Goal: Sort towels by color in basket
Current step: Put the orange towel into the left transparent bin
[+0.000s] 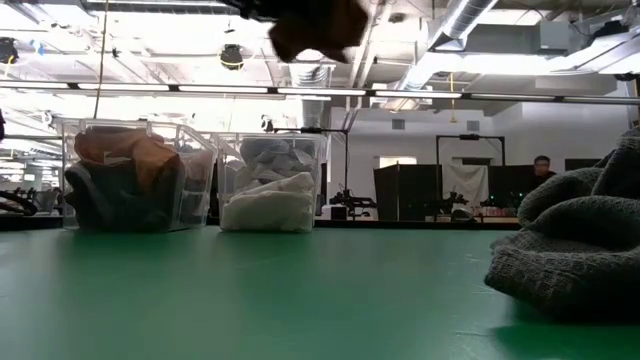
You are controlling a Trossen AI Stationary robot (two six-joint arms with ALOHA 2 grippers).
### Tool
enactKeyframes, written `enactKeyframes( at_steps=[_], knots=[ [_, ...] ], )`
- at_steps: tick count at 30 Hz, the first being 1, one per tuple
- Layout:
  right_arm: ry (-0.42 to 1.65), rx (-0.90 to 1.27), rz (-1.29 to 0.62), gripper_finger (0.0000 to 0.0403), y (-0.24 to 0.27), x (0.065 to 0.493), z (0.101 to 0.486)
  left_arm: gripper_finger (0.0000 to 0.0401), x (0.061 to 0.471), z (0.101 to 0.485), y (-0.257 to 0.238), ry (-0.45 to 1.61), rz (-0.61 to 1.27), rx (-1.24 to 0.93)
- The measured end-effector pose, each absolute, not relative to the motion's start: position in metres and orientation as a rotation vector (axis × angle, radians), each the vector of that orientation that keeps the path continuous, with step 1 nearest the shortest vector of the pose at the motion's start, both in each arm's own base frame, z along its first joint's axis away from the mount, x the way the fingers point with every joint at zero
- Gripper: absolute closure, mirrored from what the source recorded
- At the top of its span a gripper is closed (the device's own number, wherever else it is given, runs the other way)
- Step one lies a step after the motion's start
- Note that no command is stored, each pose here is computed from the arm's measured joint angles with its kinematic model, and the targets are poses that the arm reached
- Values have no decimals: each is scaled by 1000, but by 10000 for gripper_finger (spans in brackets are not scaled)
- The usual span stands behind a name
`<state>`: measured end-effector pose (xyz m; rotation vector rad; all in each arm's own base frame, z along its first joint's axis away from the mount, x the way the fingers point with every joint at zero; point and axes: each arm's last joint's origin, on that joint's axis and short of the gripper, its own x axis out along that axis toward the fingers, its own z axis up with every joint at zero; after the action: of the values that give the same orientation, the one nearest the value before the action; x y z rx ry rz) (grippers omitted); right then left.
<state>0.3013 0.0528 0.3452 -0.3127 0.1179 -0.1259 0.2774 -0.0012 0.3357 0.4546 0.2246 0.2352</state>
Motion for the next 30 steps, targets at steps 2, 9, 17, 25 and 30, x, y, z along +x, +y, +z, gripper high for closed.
enactKeyframes(
  at_steps=[2, 9, 17, 25, 30],
  knots=[
    [150, -323, -178, 171, 55, 291, 349, 376, 256, 346, 5, 263, 336, 468],
    [252, -266, -279, 161, 55, 274, 348, 376, 187, 350, 41, 521, 679, 360],
    [345, -249, -279, 168, 58, 282, 330, 376, 143, 331, 76, 827, 1006, 248],
    [353, -255, -264, 168, 62, 280, 329, 375, 145, 292, 99, 1098, 1045, 205],
    [352, -280, -259, 168, 62, 280, 330, 375, 159, 258, 110, 1304, 884, 231]
  ],
)
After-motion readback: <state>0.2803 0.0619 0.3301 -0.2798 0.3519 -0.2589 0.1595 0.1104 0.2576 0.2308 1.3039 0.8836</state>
